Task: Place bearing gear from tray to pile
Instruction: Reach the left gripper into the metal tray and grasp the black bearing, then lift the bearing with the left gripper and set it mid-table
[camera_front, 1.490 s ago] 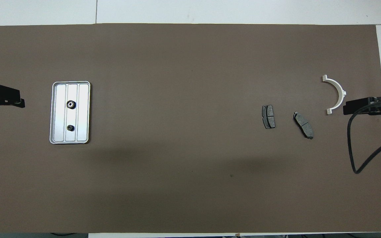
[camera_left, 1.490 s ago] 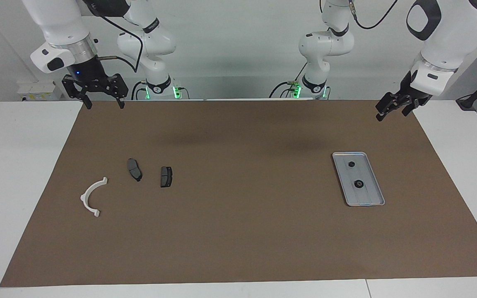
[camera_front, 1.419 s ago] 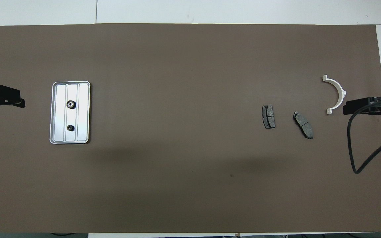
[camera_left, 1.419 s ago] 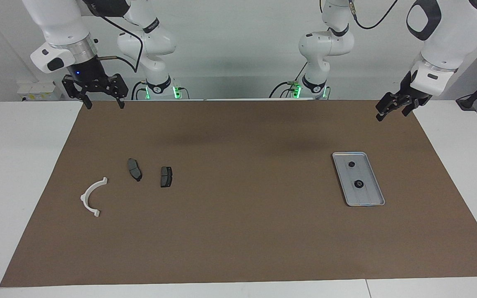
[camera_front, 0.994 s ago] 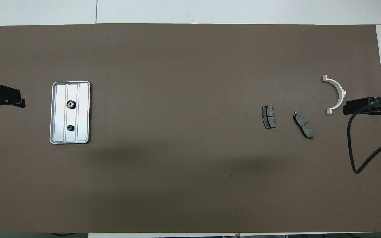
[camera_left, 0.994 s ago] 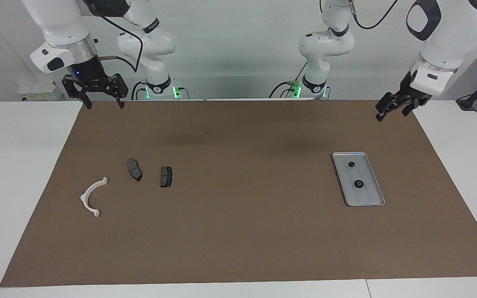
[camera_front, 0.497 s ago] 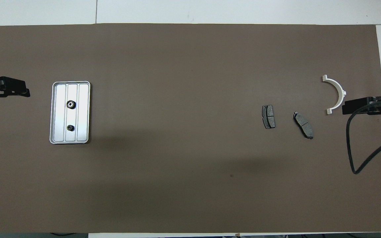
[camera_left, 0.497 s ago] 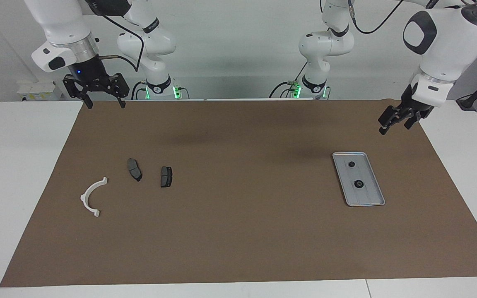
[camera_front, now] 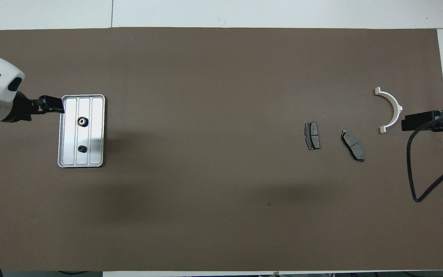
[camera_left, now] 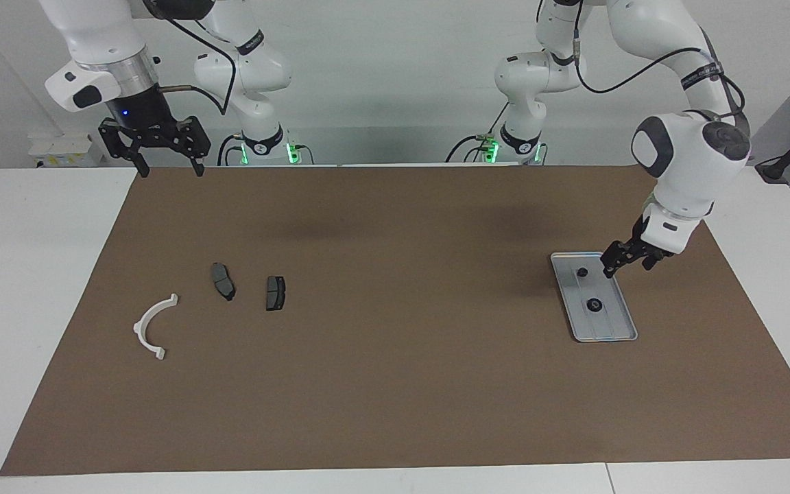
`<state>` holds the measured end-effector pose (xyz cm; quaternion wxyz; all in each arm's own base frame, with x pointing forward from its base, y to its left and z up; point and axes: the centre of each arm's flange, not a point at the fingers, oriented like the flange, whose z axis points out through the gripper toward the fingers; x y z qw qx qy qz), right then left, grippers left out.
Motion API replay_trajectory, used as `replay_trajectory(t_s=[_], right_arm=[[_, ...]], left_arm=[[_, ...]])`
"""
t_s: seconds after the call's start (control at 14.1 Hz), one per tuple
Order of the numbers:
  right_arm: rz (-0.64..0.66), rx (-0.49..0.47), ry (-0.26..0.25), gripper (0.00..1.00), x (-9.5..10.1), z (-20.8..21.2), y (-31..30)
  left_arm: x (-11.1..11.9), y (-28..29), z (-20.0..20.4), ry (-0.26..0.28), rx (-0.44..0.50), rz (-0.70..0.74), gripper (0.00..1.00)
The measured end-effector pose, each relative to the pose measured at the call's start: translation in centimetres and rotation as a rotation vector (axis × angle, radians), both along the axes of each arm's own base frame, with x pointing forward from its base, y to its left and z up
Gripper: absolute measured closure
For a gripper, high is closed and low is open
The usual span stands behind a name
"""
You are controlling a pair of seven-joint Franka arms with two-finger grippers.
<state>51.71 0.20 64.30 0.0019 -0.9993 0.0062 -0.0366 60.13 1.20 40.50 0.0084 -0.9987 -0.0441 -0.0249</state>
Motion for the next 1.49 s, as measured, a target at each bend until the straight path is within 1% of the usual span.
replay_trajectory(t_s=[0.28,0.43,0.5,0.57,0.78,0.85,1.21,1.49], right_arm=[[0.001,0.000,0.011,0.00,-0.2,0.0,0.0],[0.002,0.000,0.006,0.00,-0.3,0.3,0.1],[0.002,0.000,0.002,0.00,-0.5,0.5,0.1],[0.003,0.001,-0.003,0.00,-0.6,0.7,0.1],[0.002,0.002,-0.016,0.00,-1.0,1.4,0.0],[0.001,0.002,-0.019,0.00,-1.1,1.5,0.0],[0.002,0.002,-0.019,0.00,-1.1,1.6,0.0],[0.005,0.001,-0.019,0.00,-1.1,1.6,0.2]], left_arm=[[1.6,-0.8,-6.2,0.011,0.002,-0.028,0.00],[2.0,-0.7,-7.8,0.008,-0.005,-0.023,0.00],[2.2,-0.7,-8.1,0.005,-0.006,-0.021,0.08],[2.2,-0.6,-8.2,0.003,-0.007,-0.019,0.19],[2.2,-0.6,-8.4,0.006,-0.014,-0.012,0.22],[2.2,-0.6,-8.6,0.009,-0.017,-0.009,0.29],[2.4,-0.7,-9.9,0.014,-0.025,0.003,0.30],[2.5,-0.9,-10.2,0.004,-0.027,0.019,0.30]])
